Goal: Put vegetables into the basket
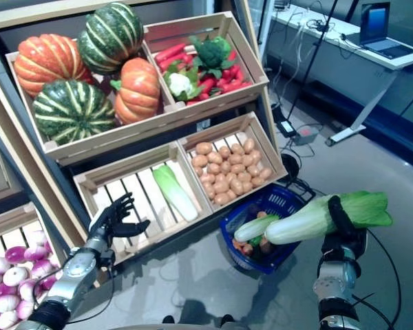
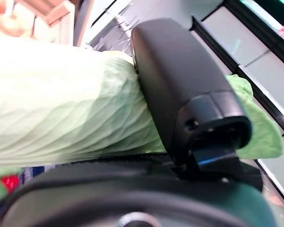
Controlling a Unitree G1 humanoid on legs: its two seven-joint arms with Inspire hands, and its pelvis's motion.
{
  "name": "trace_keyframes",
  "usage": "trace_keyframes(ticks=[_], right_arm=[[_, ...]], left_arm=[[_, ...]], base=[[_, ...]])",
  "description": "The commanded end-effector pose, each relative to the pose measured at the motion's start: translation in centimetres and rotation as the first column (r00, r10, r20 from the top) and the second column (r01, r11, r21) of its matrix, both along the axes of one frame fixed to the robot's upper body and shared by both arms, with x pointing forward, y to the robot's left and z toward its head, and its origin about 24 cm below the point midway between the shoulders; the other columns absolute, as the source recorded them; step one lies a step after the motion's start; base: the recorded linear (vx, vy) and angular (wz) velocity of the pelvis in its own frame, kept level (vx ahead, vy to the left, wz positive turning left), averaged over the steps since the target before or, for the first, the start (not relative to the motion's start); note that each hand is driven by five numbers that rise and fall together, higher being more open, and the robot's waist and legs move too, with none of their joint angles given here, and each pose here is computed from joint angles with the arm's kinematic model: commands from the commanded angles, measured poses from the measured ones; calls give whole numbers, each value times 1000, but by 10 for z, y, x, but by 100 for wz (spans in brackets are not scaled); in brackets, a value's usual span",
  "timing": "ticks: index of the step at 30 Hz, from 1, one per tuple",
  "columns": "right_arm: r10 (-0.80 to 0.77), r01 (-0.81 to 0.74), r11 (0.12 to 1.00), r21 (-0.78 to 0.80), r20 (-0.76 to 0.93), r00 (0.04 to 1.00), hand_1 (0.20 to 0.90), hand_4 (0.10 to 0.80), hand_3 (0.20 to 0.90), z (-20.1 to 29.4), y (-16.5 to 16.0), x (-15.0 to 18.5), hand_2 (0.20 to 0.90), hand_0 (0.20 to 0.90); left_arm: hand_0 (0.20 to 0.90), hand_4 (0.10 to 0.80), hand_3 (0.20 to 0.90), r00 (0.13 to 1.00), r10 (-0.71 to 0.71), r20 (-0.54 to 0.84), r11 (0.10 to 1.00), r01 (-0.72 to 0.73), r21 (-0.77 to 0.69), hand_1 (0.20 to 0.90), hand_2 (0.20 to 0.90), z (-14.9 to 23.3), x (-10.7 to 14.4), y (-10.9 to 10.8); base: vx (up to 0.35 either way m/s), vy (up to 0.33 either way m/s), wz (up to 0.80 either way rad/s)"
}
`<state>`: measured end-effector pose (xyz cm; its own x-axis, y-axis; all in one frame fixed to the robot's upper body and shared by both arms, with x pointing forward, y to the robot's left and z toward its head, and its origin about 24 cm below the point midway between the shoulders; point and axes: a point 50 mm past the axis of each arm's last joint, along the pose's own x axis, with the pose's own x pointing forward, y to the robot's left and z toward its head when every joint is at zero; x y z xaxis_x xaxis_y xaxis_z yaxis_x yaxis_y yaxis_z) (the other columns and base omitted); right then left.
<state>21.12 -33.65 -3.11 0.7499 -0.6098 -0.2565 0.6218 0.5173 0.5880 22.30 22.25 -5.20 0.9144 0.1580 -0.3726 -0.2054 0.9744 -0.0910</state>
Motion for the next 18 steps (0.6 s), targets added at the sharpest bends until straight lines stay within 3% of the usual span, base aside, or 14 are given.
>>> trace_keyframes(ticks=[1,6,12,18], right_arm=[[71,-37,984,-172,200,977,300,400,300,51,-1,31,300,300],[60,-33,991,-129,210,976,300,400,300,37,9,23,300,300],[-21,53,992,-114,266,964,300,400,300,50,-2,26,300,300],[-71,109,978,-179,208,976,300,400,300,44,2,10,300,300]], left_arm=[[900,800,900,981,88,174,996,-90,1,900,900,25,12,18],[900,800,900,971,93,220,996,-93,-10,900,900,25,-2,18],[900,800,900,920,120,372,993,-107,-55,900,900,60,27,9],[900,800,900,913,-73,401,995,43,85,900,900,71,32,-8]], base=[[10,-134,-17],[123,24,-33],[174,195,-10],[185,122,-34]])
